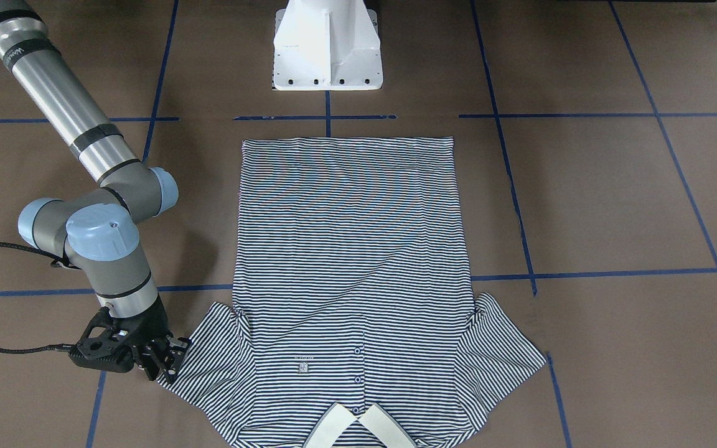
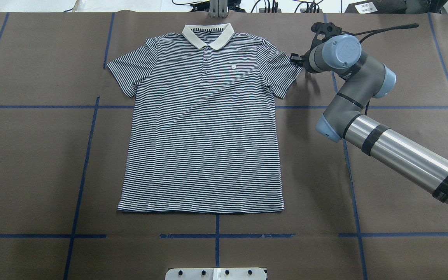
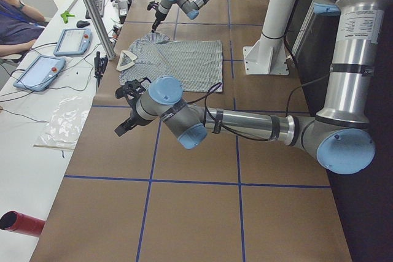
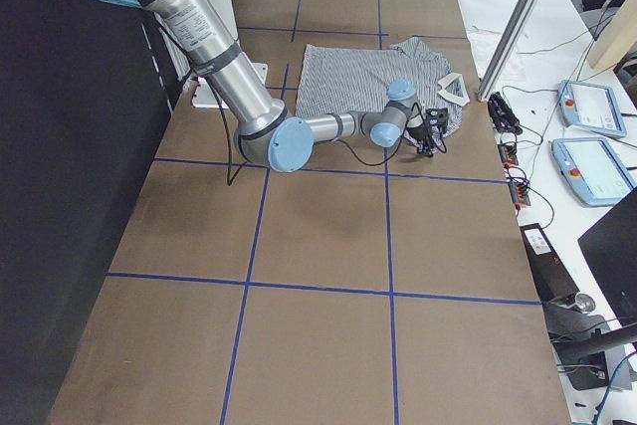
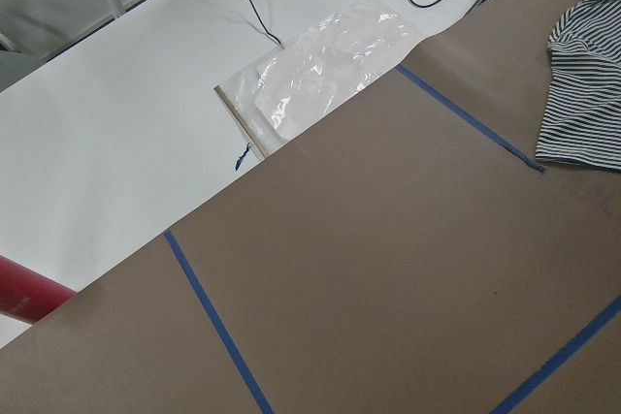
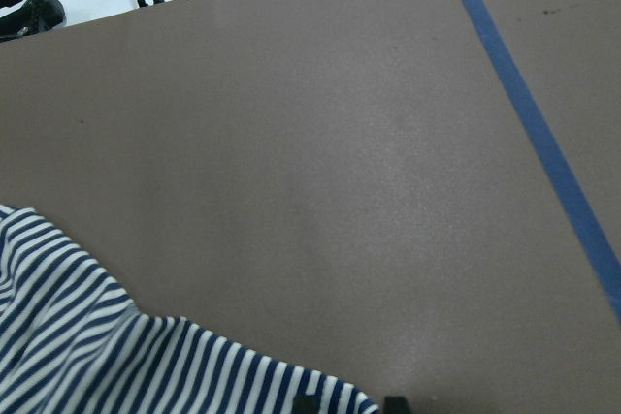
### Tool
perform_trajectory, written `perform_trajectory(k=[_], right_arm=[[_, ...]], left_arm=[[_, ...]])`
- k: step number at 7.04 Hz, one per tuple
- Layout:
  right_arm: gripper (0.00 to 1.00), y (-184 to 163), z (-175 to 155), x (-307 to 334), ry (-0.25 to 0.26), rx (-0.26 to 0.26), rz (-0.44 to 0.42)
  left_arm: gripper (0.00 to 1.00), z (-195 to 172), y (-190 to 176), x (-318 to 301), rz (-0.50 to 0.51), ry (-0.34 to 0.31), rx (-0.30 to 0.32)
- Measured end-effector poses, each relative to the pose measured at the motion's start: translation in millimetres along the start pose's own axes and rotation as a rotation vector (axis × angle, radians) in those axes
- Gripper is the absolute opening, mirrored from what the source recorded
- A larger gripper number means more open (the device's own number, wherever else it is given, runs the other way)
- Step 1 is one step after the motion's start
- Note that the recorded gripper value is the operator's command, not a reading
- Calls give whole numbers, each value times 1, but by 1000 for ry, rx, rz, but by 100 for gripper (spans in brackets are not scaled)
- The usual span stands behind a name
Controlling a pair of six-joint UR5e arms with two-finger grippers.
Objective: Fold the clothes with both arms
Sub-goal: 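Fold the held sleeve inward across the shirt toward the collar with the right gripper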
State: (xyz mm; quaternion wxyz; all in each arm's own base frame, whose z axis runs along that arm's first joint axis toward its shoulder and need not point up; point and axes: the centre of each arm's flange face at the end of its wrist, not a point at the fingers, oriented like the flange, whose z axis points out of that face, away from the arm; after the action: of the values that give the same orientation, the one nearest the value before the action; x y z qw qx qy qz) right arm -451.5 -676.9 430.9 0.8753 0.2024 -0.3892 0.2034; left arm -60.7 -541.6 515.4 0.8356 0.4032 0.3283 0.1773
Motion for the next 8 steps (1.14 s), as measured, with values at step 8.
perform_trajectory(k=[8], right_arm=[[0, 12, -66, -156, 139, 66, 113]], left_arm=[[100, 1, 2, 0, 0, 1, -3]])
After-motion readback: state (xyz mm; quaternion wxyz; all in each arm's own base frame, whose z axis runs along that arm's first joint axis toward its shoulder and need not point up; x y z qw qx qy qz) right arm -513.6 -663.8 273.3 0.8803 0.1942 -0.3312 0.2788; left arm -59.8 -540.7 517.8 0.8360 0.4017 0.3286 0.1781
